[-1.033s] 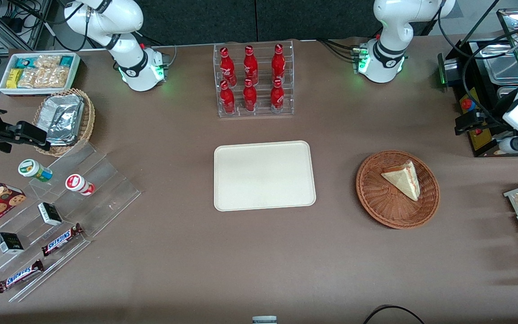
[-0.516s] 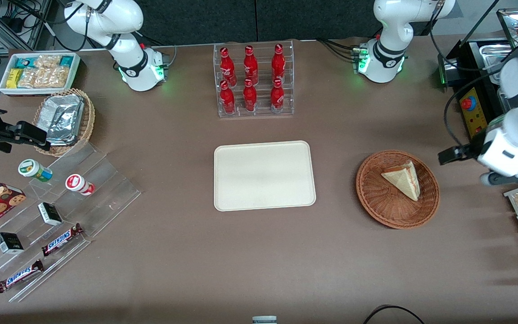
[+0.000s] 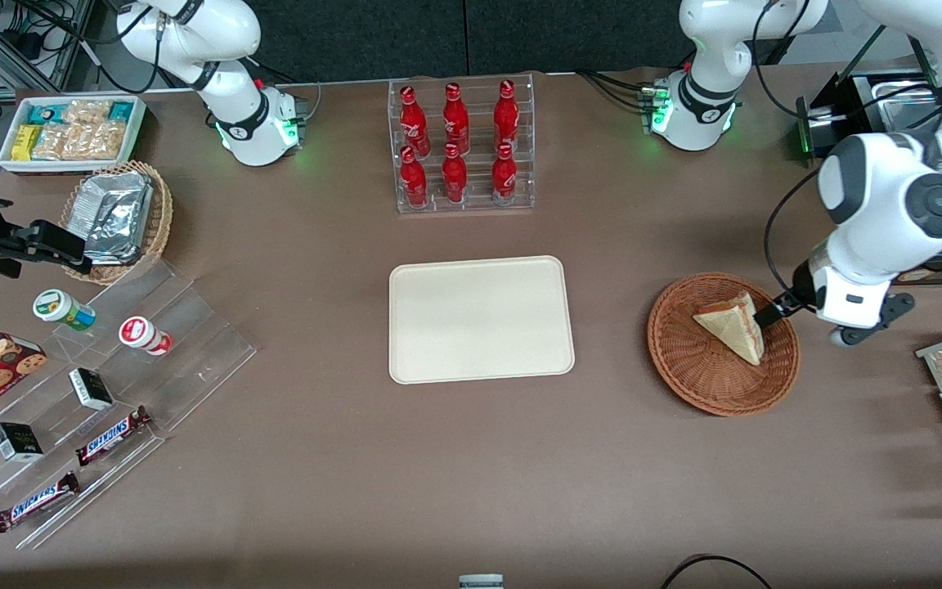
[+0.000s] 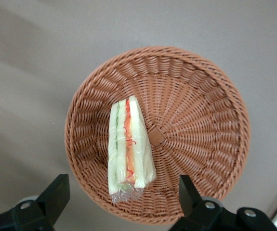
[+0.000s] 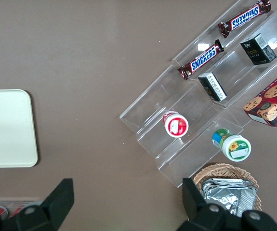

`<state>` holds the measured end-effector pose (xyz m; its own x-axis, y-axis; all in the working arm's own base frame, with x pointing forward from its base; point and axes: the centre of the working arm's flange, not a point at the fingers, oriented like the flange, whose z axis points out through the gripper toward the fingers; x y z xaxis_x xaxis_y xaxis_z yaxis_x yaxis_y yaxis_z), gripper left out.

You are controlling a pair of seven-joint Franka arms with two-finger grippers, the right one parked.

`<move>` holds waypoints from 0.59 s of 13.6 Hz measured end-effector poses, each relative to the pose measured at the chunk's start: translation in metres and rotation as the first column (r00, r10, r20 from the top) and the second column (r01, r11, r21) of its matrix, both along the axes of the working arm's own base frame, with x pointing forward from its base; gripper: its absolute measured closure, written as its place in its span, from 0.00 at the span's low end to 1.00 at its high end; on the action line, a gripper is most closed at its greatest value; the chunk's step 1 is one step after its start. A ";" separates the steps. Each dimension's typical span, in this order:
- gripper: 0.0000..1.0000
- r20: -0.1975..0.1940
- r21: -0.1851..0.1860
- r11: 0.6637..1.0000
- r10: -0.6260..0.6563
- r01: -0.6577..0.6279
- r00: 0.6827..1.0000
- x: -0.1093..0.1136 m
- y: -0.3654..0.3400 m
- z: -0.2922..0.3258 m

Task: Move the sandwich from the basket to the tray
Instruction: 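Lower the left gripper onto the sandwich and close on it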

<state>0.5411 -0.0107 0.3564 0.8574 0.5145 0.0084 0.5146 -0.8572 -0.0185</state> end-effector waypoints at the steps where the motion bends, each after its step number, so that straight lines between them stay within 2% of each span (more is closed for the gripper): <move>1: 0.00 0.003 -0.004 1.000 0.015 -0.015 1.000 -0.005 0.000 -0.008; 4: 0.00 -0.010 -0.058 0.995 0.075 -0.076 0.997 -0.011 -0.001 -0.019; 5: 0.00 -0.011 -0.066 0.994 0.086 -0.086 0.996 -0.013 -0.001 -0.022; 8: 0.00 0.025 -0.071 0.993 0.100 -0.098 0.995 -0.021 0.000 -0.041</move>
<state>0.5198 -0.0112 0.3155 0.8023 0.5969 -0.0065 0.5963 -0.8009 0.0550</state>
